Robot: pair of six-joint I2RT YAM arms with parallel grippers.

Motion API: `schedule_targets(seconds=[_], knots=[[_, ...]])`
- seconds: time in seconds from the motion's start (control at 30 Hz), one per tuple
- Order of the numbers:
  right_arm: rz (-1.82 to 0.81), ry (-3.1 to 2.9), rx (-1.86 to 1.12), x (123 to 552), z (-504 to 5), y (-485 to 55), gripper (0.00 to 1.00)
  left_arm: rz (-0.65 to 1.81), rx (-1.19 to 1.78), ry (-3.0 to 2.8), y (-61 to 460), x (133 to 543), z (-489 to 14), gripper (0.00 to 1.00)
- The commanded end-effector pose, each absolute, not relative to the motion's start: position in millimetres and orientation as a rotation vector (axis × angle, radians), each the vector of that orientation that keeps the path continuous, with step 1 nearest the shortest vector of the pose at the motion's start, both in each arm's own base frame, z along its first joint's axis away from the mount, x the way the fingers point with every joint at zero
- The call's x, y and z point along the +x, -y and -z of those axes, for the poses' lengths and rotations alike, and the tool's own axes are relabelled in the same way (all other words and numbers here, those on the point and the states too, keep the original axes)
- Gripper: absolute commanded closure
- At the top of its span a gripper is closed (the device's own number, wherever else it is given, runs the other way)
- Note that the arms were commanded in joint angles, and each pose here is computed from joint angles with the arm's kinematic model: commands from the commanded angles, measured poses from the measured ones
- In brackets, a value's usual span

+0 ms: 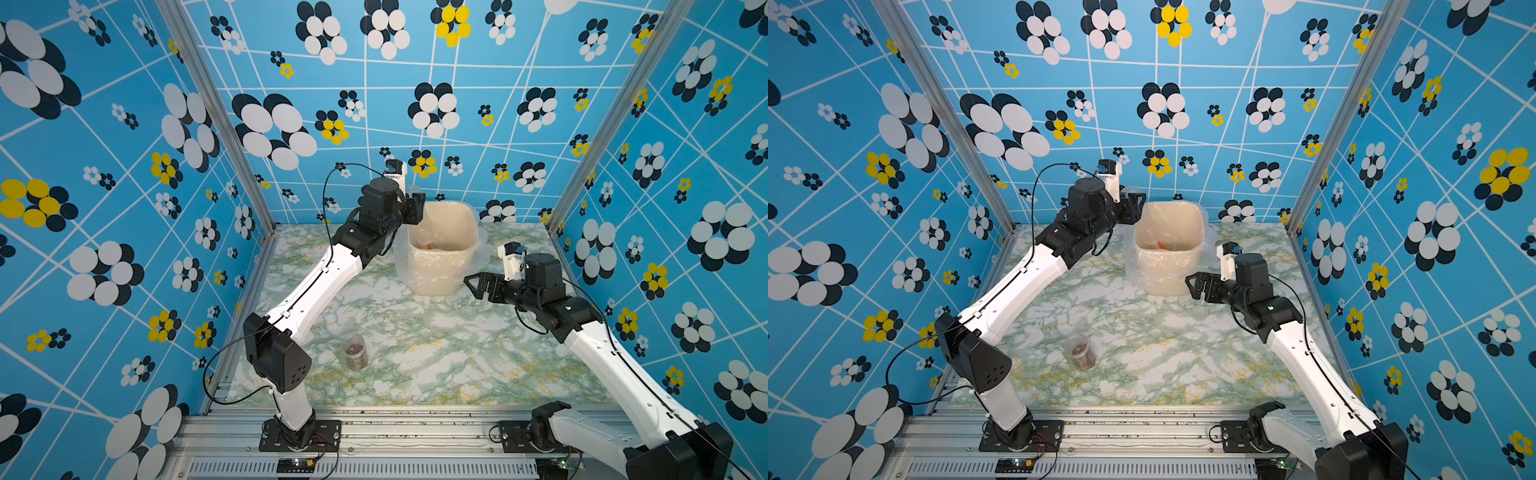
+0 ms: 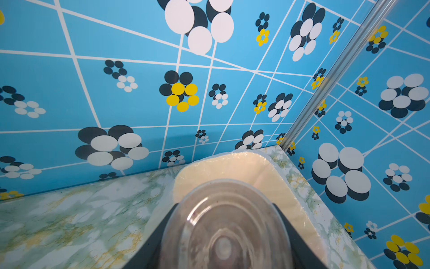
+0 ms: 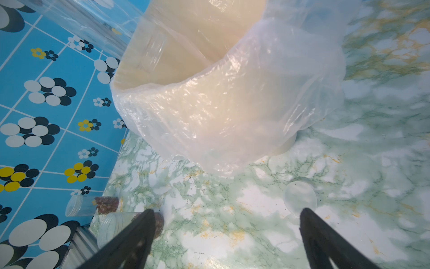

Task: Empty the moldy dried flower tea in the jars
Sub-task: Pour the moldy dried flower tea into the trash bin.

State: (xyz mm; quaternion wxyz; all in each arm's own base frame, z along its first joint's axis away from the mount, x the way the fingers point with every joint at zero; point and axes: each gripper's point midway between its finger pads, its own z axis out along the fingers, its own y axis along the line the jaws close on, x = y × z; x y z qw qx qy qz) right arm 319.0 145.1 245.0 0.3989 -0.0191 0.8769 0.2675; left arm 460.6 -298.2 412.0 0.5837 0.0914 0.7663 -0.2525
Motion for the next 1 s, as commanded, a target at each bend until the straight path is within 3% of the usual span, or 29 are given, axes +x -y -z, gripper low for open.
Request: schedule_targets(seconds=[0.0, 0.07, 0.2, 0.3, 0.43, 0.97], knots=[[-0.667, -2.237, -0.047, 319, -236, -143, 0.01, 0.691, 0.202, -1.793, 309, 457, -415, 1.0], [-0.667, -2.238, -0.046, 319, -235, -143, 0.01, 0.794, 0.138, -1.812, 299, 466, -411, 1.0], [-0.665, -2.24, -0.046, 319, -234, -143, 0.01, 0.61, 0.228, -1.795, 305, 456, -414, 1.0], [-0.666, -2.239, -0.046, 321, -232, -144, 0.01, 0.648, 0.226, -1.788, 308, 453, -417, 1.0], [-0.683, -2.238, -0.043, 325, -233, -147, 0.01, 0.501, 0.306, -1.756, 317, 446, -424, 1.0], [-0.7, -2.237, -0.039, 329, -233, -150, 0.01, 0.636, 0.235, -1.772, 311, 451, -418, 1.0]])
